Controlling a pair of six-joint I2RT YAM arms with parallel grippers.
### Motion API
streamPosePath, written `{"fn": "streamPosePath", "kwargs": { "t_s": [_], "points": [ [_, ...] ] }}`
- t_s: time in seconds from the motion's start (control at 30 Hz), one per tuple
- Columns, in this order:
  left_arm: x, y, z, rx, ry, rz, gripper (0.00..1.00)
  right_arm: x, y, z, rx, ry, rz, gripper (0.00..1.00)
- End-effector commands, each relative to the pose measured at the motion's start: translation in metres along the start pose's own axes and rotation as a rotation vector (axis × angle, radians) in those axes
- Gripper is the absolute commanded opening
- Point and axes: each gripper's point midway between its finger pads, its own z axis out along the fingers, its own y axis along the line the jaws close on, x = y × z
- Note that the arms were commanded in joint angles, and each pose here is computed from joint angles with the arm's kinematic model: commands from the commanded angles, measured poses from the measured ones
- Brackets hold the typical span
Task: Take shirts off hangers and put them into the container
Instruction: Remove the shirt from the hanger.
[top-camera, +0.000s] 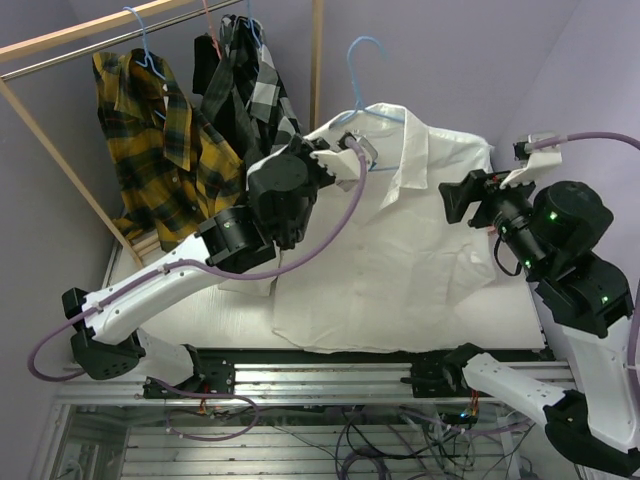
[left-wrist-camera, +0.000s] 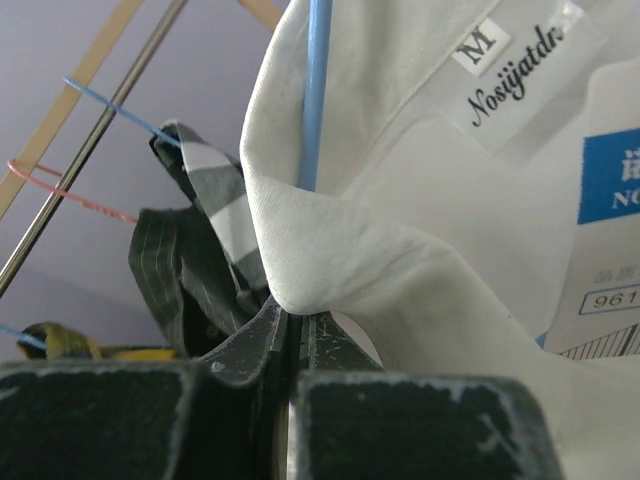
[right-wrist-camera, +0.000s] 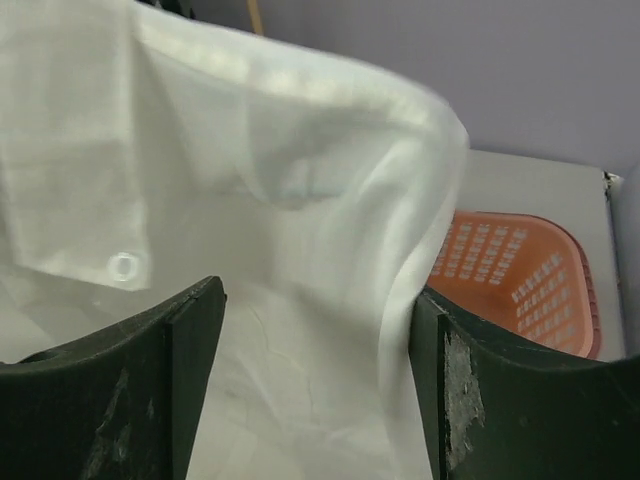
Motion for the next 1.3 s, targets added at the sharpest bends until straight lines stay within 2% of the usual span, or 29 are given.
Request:
{"fn": "streamPosePath", "kwargs": {
  "t_s": [0.0, 0.23, 0.6, 0.9, 1.27],
  "points": [
    [0.017, 0.007, -0.019, -0.06, 0.141, 0.146, 0.07, -0.016, 0.015, -0.018, -0.106, -0.073, 0.033, 0.7],
    [-0.001, -0.004, -0.021, -0.033, 0.117, 0.137, 0.07, -0.007, 0.065, -0.019, -0.371, -0.044, 0.074, 0.67],
    [-0.016, -0.009, -0.023, -0.054, 0.124, 0.127, 0.07, 0.041, 0.067, 0.002, -0.36, 0.03, 0.124, 0.67],
    [-0.017, -0.017, -0.028, -0.044, 0.128, 0.124, 0.07, 0.049, 0.082, 0.011, -0.433, -0.014, 0.169, 0.67],
    [-0.018, -0.022, -0.033, -0.032, 0.132, 0.121, 0.07, 0.051, 0.068, 0.033, -0.327, -0.086, 0.212, 0.66]
  ]
}}
